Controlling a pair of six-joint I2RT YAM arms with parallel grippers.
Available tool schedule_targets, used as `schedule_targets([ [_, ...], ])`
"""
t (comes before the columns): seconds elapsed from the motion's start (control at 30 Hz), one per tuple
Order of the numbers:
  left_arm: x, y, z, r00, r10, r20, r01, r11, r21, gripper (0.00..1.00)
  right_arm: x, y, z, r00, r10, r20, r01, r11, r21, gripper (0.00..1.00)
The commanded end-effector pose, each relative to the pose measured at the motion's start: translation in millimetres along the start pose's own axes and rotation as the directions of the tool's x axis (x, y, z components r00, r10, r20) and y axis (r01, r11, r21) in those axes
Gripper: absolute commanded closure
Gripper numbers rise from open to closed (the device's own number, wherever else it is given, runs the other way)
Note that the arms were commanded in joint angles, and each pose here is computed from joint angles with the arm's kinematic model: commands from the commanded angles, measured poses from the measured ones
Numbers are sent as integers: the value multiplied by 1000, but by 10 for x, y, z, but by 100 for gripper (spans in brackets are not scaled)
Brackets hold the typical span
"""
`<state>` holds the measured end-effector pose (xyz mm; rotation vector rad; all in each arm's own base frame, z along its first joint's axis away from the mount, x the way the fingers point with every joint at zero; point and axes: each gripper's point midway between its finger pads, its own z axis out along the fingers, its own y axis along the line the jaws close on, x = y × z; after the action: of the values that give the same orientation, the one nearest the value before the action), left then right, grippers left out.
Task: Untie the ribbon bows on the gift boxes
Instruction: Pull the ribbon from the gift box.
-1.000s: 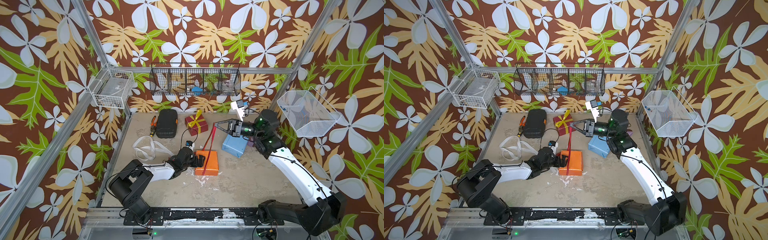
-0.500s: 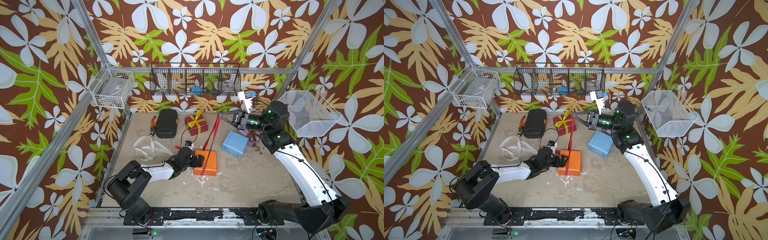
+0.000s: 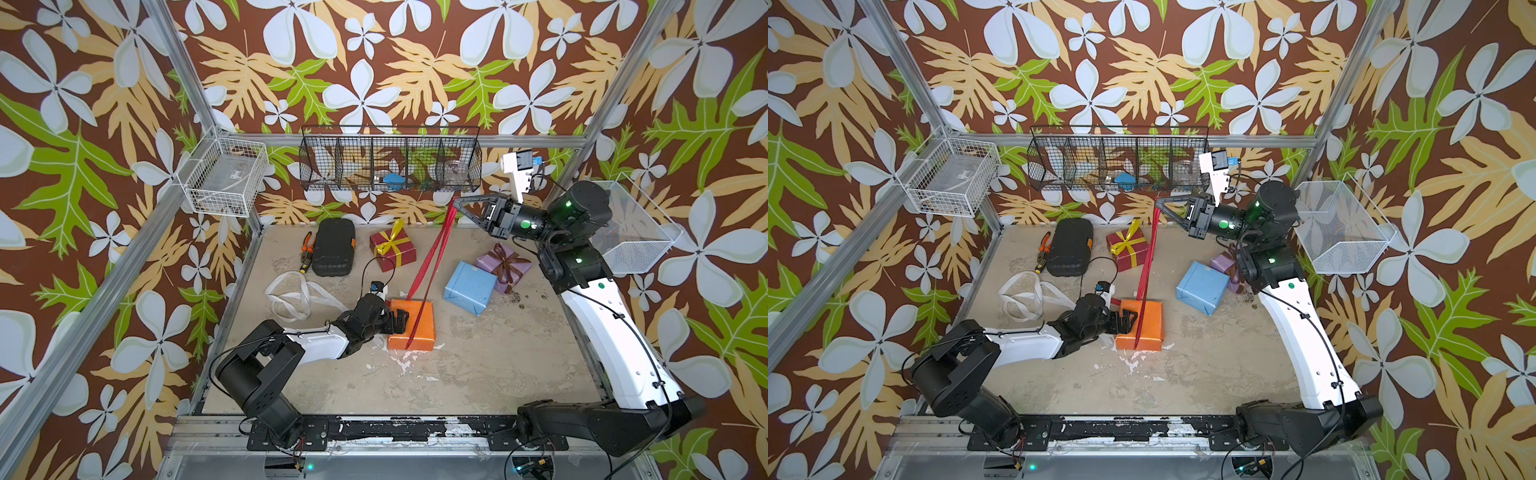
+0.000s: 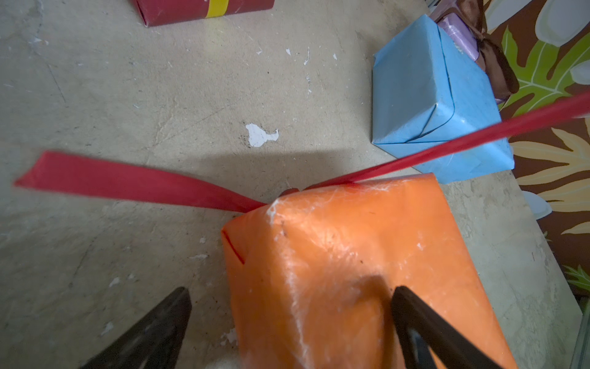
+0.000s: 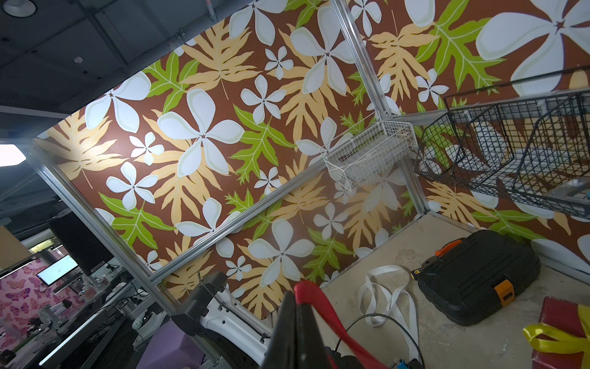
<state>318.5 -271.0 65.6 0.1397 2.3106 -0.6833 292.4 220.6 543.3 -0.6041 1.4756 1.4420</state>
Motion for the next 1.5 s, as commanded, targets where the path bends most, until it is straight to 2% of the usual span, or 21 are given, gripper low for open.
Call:
schedule_targets([
  [0.0, 472, 380, -38, 982, 51, -184, -78, 987, -141, 0, -207, 135, -51, 996, -73, 52, 73, 997, -10, 100],
  [0.47, 515, 417, -41, 980, 51, -194, -82, 985, -152, 0, -638, 128, -329, 985, -130, 113, 125, 991, 50, 100],
  [0.57, 511, 425, -41, 980, 51, -193, -82, 984, -156, 0, -526, 60, -351, 988, -110, 112, 105, 993, 56, 100],
  [0.73, 466, 392, -58, 980, 57, -190, -86, 985, -152, 0, -130, -185, -418, 994, -40, 106, 32, 997, 74, 100],
  [0.9, 194, 204, -175, 988, 70, -136, -86, 990, -116, 0, 200, -357, -450, 996, 13, 87, -21, 996, 87, 100],
  [1.0, -167, -35, -360, 994, 101, -43, -103, 993, -60, 0, 393, -453, -403, 997, 37, 63, -43, 993, 108, 100],
  [1.13, -826, -529, -810, 973, 162, 166, -176, 982, 70, 0, 658, -475, -216, 999, 53, 3, -53, 992, 116, 100],
  [1.2, -1114, -823, -1110, 939, 187, 289, -240, 957, 161, 0, 721, -412, -129, 998, 53, -19, -51, 994, 92, 100],
  [1.27, -1326, -1134, -1442, 889, 205, 410, -330, 907, 262, 0, 745, -383, -72, 998, 48, -29, -46, 995, 92, 100],
  [1.37, -1460, -1431, -1799, 815, 210, 541, -444, 825, 349, 0, 809, -420, -7, 997, 50, -55, -44, 992, 115, 100],
  [1.47, -1474, -1555, -1895, 768, 226, 600, -517, 771, 372, 0, 845, -415, 20, 996, 48, -70, -39, 992, 117, 100],
])
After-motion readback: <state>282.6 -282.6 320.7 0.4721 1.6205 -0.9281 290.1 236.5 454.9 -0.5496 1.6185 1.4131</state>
